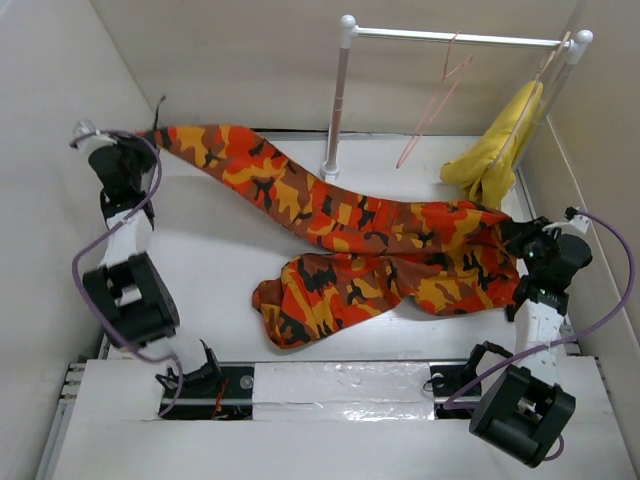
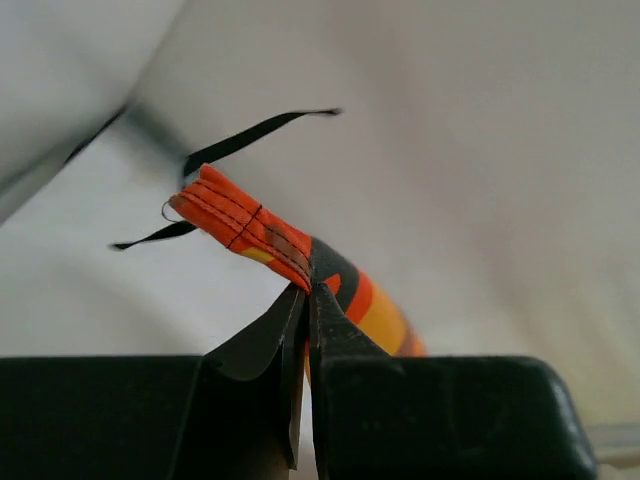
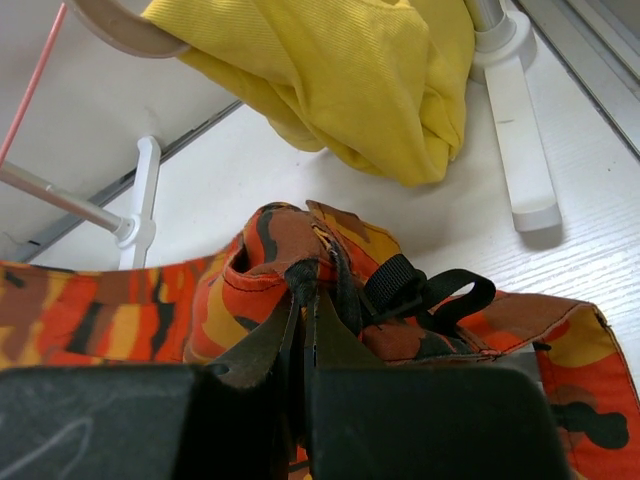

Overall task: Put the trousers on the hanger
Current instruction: Flatten out the trousers at the center of the board.

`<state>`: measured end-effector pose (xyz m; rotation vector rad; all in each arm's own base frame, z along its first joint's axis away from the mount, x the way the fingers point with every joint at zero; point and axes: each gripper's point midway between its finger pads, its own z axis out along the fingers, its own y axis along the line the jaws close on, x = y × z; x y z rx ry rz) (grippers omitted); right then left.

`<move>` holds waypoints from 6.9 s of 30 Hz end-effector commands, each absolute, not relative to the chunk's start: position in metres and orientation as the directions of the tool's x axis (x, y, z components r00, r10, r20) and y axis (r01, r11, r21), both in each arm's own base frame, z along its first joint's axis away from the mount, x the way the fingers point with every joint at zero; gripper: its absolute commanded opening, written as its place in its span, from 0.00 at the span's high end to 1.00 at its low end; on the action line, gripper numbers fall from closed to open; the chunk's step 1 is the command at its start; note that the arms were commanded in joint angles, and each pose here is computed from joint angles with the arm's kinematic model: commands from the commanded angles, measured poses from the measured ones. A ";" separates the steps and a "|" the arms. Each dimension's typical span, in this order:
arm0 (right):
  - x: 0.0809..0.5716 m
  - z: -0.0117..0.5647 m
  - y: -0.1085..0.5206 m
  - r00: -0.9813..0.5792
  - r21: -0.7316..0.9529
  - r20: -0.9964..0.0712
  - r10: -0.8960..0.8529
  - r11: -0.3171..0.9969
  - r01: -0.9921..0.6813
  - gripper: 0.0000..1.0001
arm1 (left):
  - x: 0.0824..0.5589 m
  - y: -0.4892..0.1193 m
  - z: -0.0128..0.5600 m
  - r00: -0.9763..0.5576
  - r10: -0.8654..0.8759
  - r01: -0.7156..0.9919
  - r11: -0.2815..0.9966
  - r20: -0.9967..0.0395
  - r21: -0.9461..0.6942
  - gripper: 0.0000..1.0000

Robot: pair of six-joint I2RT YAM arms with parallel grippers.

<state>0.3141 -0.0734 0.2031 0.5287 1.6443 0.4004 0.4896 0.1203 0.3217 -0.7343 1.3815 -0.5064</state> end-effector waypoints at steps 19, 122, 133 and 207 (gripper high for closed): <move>0.363 0.232 -0.098 -0.053 0.524 -0.840 0.540 0.833 0.179 0.99 | 0.456 0.170 0.131 -0.084 -0.766 -0.572 0.561 -0.637 -0.598 0.36; 0.245 0.135 0.155 -0.394 0.288 -0.907 0.148 0.901 -0.325 0.72 | 0.188 0.012 0.207 0.189 -0.829 -0.389 0.429 -0.527 -0.815 0.56; 0.248 0.129 0.166 -0.399 0.254 -0.912 0.092 0.891 -0.376 0.98 | 0.286 -0.089 0.263 -0.359 -0.289 -0.283 0.940 -0.888 -0.192 0.71; 0.233 0.140 0.146 -0.330 0.280 -0.930 0.162 0.894 -0.350 0.85 | 0.282 -0.009 0.293 -0.175 -0.372 -0.546 0.807 -0.912 -0.224 1.00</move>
